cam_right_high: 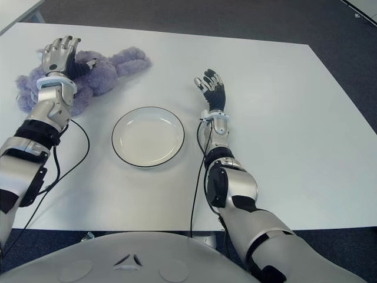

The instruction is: Put the doll into the plate.

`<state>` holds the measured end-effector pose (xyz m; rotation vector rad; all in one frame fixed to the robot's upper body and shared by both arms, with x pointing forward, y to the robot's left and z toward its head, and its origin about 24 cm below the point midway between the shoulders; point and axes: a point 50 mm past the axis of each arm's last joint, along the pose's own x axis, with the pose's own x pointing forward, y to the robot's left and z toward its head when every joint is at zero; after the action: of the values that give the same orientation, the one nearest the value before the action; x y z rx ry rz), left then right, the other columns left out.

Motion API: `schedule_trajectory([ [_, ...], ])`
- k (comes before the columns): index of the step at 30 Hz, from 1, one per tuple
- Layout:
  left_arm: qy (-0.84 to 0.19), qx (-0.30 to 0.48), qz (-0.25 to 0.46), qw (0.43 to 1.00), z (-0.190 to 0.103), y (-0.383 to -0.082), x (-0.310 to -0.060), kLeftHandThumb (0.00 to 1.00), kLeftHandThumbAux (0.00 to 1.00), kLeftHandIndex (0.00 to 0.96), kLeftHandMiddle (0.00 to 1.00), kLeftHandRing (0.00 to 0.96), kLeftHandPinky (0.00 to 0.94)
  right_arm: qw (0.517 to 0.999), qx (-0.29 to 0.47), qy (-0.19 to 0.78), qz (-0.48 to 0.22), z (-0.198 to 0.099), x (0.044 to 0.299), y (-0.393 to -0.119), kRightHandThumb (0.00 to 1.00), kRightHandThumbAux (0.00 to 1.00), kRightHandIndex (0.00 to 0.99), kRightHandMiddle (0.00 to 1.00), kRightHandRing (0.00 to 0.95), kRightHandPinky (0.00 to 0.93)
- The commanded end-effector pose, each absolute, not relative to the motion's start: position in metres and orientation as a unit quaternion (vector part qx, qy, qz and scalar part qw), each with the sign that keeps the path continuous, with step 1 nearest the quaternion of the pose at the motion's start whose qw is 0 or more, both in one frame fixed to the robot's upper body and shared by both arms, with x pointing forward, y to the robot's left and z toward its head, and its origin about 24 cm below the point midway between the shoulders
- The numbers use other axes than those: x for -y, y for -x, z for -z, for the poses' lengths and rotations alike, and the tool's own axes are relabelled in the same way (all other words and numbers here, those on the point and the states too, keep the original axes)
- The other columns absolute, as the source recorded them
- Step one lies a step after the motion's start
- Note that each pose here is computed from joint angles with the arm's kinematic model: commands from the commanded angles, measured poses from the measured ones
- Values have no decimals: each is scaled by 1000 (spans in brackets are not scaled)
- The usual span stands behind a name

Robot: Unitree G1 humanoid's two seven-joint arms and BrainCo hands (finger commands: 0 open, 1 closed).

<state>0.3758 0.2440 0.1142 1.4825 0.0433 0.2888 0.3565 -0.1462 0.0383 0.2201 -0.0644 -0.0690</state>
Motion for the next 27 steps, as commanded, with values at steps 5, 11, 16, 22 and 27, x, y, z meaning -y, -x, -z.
schedule_trajectory([
  [5, -652, -71, -69, 752, -90, -377, -241, 276, 200, 0, 0, 0, 2, 973, -167, -139, 78, 65, 148, -280, 134, 761, 169, 183, 133, 129],
  [11, -648, -77, -59, 755, -85, -378, -241, 272, 200, 0, 0, 0, 34, 973, -165, -141, 79, 65, 147, -280, 135, 768, 172, 187, 135, 134],
  [16, -638, -82, -50, 764, -80, -377, -239, 289, 193, 0, 0, 0, 65, 973, -165, -143, 79, 65, 147, -280, 134, 765, 176, 185, 135, 133],
  [22, -616, -90, -33, 782, -74, -378, -233, 317, 211, 0, 0, 3, 82, 973, -165, -141, 79, 65, 147, -280, 132, 766, 176, 181, 131, 123],
  [27, -591, -91, -12, 801, -69, -379, -223, 320, 217, 0, 0, 0, 74, 973, -166, -137, 80, 65, 147, -279, 139, 765, 176, 178, 130, 131],
])
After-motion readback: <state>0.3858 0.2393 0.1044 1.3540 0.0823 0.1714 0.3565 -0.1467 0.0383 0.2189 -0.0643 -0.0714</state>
